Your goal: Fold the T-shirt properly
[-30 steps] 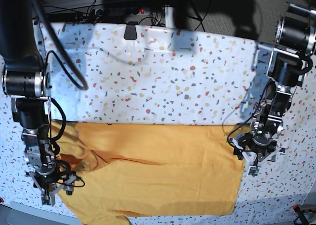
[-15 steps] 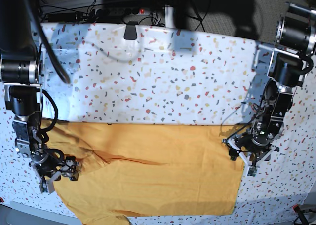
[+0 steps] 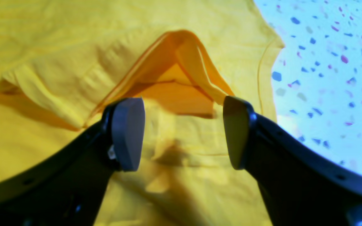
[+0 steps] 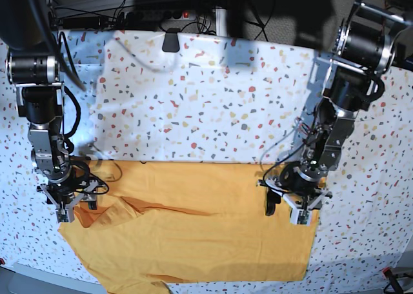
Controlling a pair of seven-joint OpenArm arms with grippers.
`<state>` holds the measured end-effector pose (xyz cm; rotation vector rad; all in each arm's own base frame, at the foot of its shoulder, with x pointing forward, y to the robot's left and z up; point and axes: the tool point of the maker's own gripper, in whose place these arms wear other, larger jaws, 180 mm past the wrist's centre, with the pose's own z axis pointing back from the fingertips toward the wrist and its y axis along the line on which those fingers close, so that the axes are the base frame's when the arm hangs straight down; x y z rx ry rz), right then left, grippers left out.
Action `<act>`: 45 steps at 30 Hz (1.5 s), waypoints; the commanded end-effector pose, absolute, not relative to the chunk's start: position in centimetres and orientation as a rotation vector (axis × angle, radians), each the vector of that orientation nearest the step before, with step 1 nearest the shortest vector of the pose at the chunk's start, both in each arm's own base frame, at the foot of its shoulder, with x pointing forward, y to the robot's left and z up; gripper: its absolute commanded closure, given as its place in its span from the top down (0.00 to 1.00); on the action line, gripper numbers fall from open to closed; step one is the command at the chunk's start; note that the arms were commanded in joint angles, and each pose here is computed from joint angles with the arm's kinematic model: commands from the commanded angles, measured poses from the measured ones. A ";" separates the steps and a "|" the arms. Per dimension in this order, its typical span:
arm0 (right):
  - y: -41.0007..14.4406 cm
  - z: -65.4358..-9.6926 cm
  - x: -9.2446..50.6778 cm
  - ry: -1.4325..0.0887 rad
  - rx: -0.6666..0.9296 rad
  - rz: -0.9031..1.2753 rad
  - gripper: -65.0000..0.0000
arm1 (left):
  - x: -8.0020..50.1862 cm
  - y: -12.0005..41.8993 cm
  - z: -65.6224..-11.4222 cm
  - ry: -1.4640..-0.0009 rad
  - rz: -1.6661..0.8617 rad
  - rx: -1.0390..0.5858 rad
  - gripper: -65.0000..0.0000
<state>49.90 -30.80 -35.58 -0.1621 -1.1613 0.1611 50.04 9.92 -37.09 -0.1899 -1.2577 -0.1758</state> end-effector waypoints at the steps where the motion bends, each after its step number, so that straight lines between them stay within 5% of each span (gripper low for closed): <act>1: -31.8 -32.3 51.4 -1.245 -0.199 0.152 0.60 | 51.5 10.3 -34.7 -1.346 -0.160 -0.188 0.57; 34: -34.6 -35.4 49.5 -1.165 -0.291 0.070 0.60 | 49.4 10.6 -39.0 -1.260 -0.132 -0.179 0.57; 45: -34.7 -41.7 44.5 -1.015 -0.283 0.083 0.60 | 48.1 10.6 -40.7 -1.226 -0.129 -0.180 0.57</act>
